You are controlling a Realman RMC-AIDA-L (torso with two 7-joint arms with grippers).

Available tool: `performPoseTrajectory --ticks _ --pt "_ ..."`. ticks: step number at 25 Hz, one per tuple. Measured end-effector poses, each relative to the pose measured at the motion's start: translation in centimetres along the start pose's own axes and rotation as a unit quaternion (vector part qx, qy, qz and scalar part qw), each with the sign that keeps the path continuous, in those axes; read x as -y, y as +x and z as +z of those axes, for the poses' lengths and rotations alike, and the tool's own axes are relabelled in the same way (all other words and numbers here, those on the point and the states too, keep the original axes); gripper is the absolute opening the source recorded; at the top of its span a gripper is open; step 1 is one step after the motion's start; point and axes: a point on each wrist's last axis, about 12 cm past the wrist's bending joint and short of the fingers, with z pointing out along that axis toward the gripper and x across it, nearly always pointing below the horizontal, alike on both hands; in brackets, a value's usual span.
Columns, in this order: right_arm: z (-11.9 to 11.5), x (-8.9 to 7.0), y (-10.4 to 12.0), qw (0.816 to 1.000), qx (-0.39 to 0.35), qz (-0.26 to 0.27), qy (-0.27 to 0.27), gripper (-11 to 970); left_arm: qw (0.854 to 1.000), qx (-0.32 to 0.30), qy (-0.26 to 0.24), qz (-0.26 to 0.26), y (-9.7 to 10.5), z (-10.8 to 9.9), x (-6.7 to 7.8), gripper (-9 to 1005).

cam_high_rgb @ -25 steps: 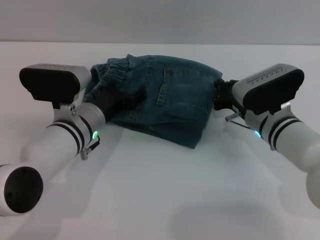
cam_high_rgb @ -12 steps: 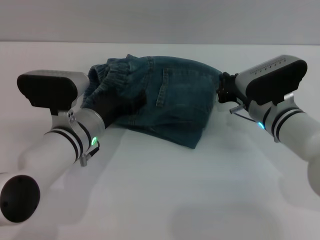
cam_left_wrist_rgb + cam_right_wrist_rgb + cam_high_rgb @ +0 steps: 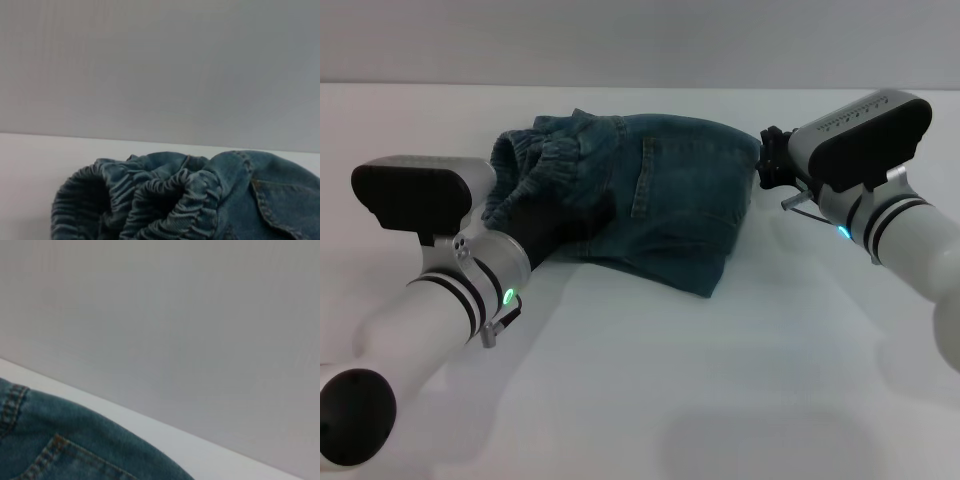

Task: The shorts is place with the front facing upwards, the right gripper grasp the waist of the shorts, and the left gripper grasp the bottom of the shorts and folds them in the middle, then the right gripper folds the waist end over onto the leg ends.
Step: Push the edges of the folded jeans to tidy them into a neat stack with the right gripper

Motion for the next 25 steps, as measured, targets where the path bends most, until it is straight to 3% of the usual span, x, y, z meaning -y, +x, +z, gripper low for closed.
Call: performPoseTrajectory --ticks 7,15,21,25 --pt "-1.4 -0.5 0.8 0.999 0.038 -0.002 0.004 0 0.999 0.026 0.022 0.012 -1.6 0.1 1.4 844" --pt "-2.0 -0.7 1.6 0.999 0.034 0.005 0.006 -1 0.993 0.078 0.068 0.05 -4.9 0.0 4.3 845" --pt "-2.5 -1.0 1.9 0.999 0.035 0.016 0.005 -1 0.993 0.058 0.065 0.082 -5.0 2.0 4.0 846" --pt "-3.0 -1.2 2.6 0.999 0.03 0.027 0.007 -1 0.993 0.041 0.047 0.105 -5.1 3.7 2.9 846"
